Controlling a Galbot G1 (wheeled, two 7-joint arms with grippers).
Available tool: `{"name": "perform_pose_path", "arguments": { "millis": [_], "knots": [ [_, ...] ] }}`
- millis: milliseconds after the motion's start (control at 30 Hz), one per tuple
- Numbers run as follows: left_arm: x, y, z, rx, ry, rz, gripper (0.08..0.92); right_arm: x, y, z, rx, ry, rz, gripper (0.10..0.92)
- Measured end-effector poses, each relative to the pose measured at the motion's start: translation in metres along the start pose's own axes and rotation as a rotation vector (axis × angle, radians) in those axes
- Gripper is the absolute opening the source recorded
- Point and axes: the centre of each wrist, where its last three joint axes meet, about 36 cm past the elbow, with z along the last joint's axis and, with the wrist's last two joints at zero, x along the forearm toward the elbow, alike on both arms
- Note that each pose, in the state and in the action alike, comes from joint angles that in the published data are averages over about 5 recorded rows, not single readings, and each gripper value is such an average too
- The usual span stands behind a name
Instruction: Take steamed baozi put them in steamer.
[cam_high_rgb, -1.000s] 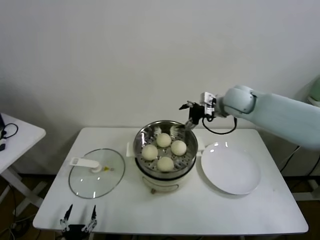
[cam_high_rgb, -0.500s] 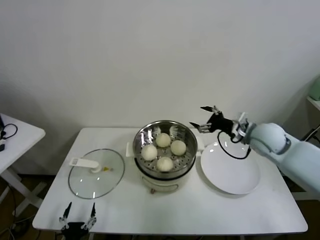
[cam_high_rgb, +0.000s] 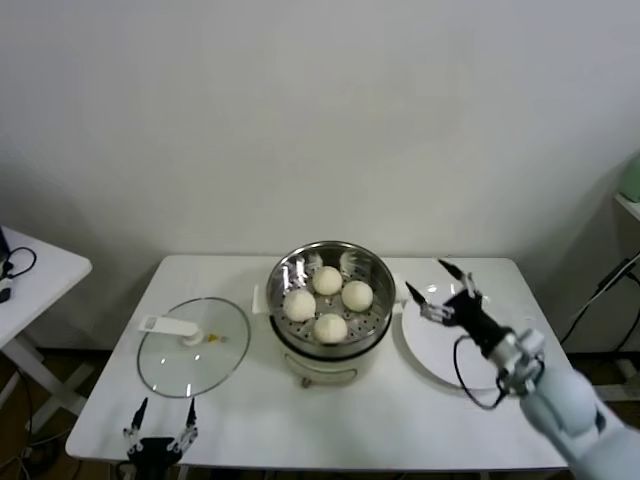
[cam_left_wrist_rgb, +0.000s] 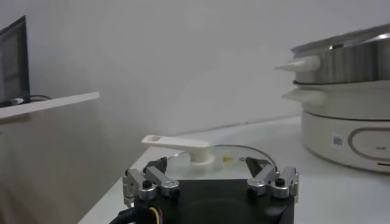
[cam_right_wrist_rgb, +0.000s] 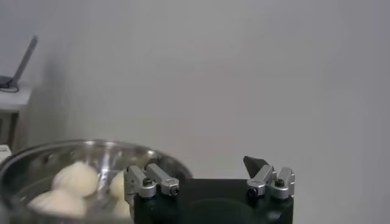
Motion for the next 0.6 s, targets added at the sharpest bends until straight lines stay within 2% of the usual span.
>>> {"name": "perform_pose_path", "arguments": {
  "millis": [300, 600],
  "knots": [
    [-0.002, -0.002, -0.006, 0.018, -0.005, -0.002, 0.823, 0.102, 0.08, 0.089, -0.207, 0.034, 0.137, 0.823],
    [-0.001, -0.005, -0.011, 0.032, -0.008, -0.002, 0.823, 0.141, 0.126, 0.114, -0.287, 0.012, 0.225, 0.823]
  ]
}}
